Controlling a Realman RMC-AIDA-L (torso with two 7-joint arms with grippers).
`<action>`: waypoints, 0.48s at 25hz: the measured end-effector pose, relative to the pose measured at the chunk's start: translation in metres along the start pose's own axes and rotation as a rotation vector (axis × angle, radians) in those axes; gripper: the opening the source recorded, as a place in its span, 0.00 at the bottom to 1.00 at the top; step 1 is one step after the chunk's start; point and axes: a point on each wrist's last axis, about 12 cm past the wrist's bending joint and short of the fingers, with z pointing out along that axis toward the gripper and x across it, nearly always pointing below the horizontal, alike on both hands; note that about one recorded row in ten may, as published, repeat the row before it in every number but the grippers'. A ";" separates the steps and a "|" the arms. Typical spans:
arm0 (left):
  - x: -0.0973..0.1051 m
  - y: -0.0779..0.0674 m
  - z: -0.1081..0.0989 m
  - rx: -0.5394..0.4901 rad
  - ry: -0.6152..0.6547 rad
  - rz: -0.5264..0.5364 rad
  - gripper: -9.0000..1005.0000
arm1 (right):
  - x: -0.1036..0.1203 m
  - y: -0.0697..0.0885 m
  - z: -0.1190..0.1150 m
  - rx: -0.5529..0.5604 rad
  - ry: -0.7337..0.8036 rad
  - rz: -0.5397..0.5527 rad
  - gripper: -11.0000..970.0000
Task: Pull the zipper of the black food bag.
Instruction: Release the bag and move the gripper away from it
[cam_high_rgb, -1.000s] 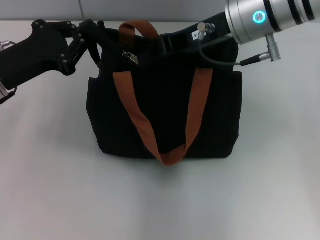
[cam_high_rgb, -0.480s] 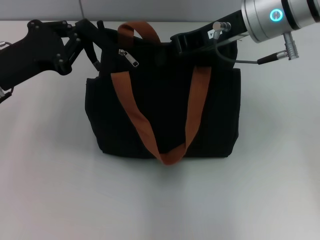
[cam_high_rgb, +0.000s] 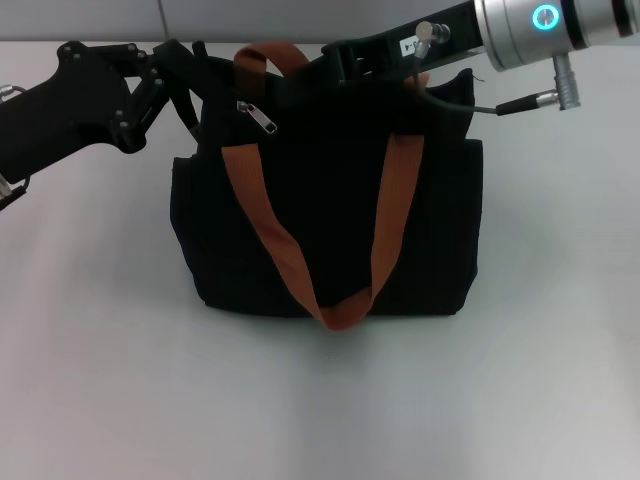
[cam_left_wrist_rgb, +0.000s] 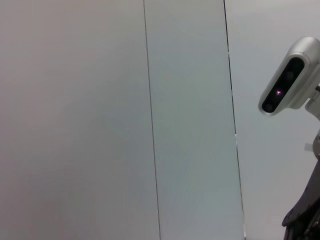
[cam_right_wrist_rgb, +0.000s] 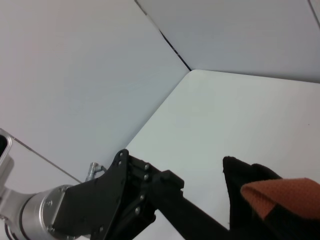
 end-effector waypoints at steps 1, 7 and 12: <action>0.000 0.000 0.000 0.001 -0.001 0.000 0.03 | 0.000 -0.001 0.002 -0.001 -0.001 0.004 0.13; -0.001 0.000 0.001 0.005 -0.007 0.000 0.03 | -0.002 0.000 0.011 -0.024 0.014 0.012 0.17; -0.002 0.000 0.002 0.009 -0.009 0.003 0.03 | -0.004 -0.001 0.019 -0.015 0.022 0.019 0.18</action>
